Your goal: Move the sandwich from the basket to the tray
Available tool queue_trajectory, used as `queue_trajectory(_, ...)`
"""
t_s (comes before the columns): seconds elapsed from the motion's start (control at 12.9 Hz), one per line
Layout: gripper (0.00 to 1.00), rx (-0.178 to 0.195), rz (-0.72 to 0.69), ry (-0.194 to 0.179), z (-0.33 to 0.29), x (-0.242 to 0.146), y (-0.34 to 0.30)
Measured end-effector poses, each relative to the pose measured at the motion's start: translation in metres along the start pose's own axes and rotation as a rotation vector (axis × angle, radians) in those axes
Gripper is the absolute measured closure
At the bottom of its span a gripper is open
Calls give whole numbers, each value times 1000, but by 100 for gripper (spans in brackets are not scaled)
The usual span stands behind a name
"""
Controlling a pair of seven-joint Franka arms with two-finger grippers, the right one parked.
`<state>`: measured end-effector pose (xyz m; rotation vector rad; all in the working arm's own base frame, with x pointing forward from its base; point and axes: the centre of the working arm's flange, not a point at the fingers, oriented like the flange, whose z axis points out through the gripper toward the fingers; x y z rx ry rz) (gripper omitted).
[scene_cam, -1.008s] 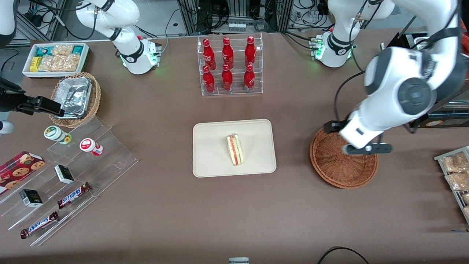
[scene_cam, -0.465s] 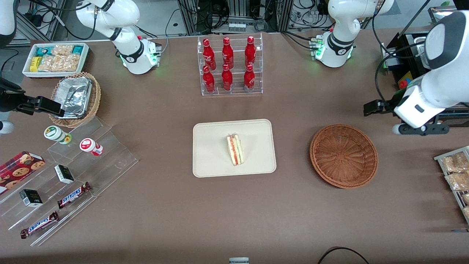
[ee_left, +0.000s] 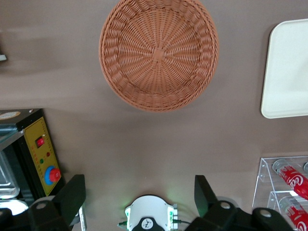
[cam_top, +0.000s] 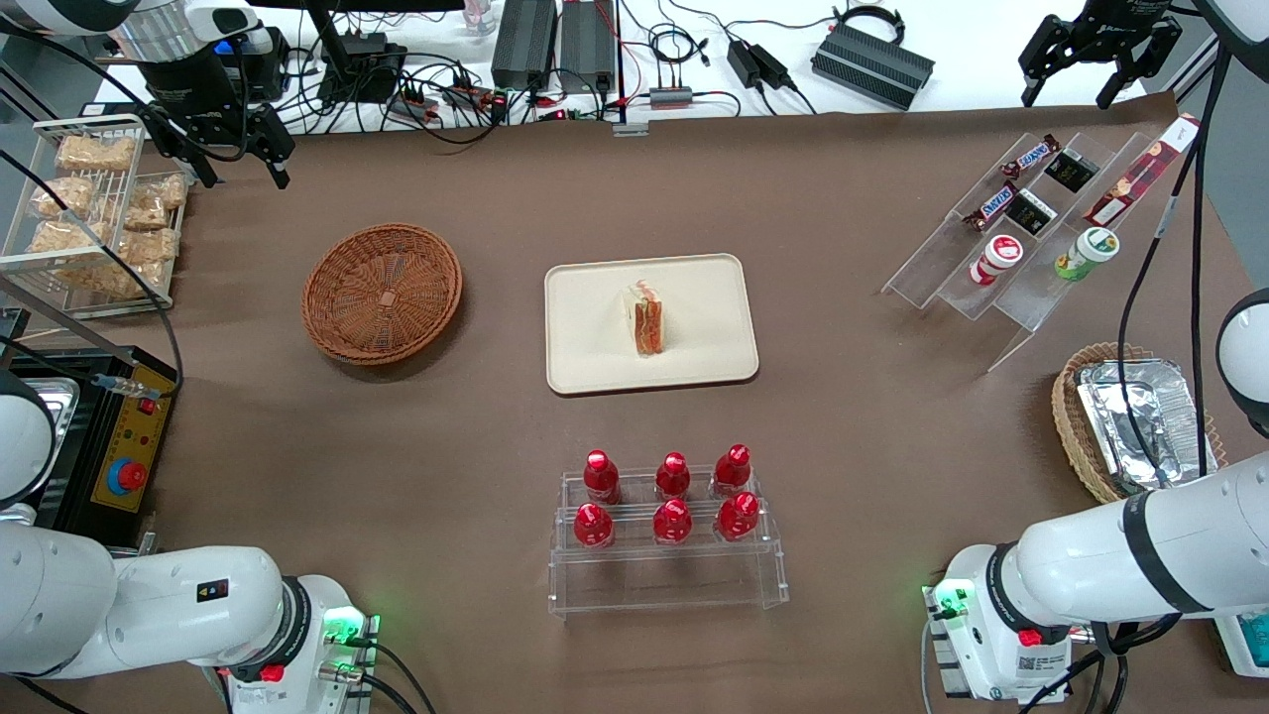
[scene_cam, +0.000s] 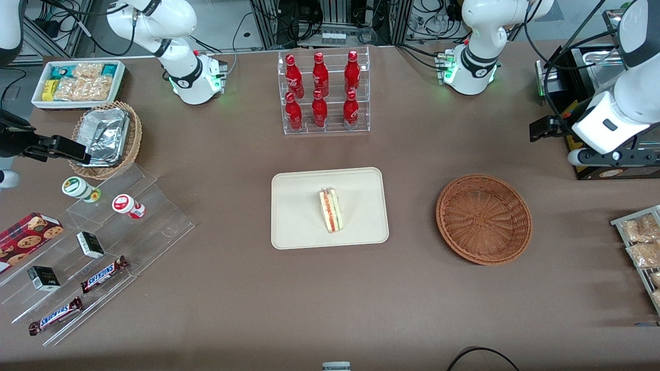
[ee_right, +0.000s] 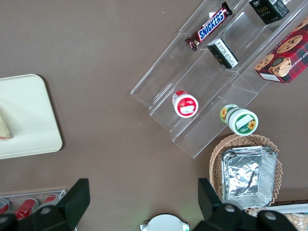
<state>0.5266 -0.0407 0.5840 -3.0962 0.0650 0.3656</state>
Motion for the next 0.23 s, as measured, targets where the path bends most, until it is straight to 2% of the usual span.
queue_trajectory(0.23,0,0,-14,3,-8,-7,-7)
